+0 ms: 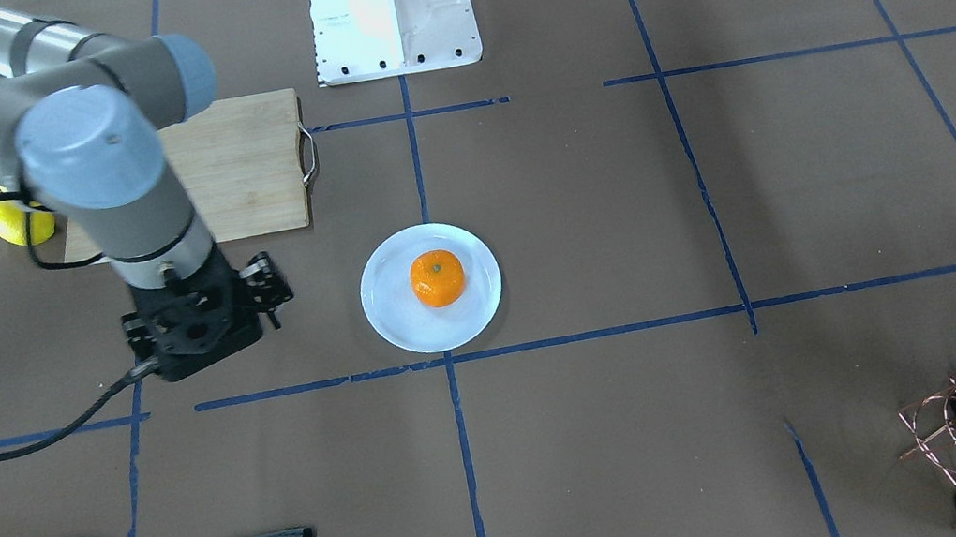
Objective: Pick orange to plate
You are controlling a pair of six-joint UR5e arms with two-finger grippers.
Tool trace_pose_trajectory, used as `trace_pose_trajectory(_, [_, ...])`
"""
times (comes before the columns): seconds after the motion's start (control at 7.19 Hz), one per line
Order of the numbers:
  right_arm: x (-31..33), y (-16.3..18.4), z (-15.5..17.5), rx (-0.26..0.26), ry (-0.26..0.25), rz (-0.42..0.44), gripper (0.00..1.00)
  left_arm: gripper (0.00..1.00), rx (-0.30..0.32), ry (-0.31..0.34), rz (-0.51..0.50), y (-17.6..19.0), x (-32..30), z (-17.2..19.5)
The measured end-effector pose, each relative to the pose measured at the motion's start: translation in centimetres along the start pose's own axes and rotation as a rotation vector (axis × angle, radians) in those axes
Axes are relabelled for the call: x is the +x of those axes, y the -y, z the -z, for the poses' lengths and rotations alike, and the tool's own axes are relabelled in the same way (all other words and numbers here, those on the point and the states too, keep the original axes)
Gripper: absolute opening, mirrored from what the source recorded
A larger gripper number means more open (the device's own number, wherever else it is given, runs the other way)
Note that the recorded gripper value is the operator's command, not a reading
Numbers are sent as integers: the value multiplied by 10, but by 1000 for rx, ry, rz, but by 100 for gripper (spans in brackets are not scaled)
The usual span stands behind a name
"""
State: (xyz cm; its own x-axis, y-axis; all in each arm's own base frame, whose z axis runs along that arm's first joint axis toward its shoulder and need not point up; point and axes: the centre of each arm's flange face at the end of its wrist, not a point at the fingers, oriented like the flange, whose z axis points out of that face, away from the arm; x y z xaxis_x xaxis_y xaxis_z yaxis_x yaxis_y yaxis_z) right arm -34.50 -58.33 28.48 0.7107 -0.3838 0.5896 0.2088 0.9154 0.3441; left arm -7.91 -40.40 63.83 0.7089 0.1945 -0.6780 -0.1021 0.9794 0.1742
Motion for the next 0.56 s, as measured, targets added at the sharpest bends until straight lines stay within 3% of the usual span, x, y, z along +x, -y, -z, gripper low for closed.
trace_pose_trajectory(0.28, [135, -37, 34, -29, -12, 95, 100, 100, -12, -34, 70, -1, 2, -1])
trace_pose_trajectory(0.42, [202, -64, 48, -47, -31, 101, 100, 100, -11, -47, 75, -1, 3, -2])
trace_pose_trajectory(0.56, [267, -100, 57, -66, -51, 54, 100, 100, -10, -55, 75, -1, 4, -2])
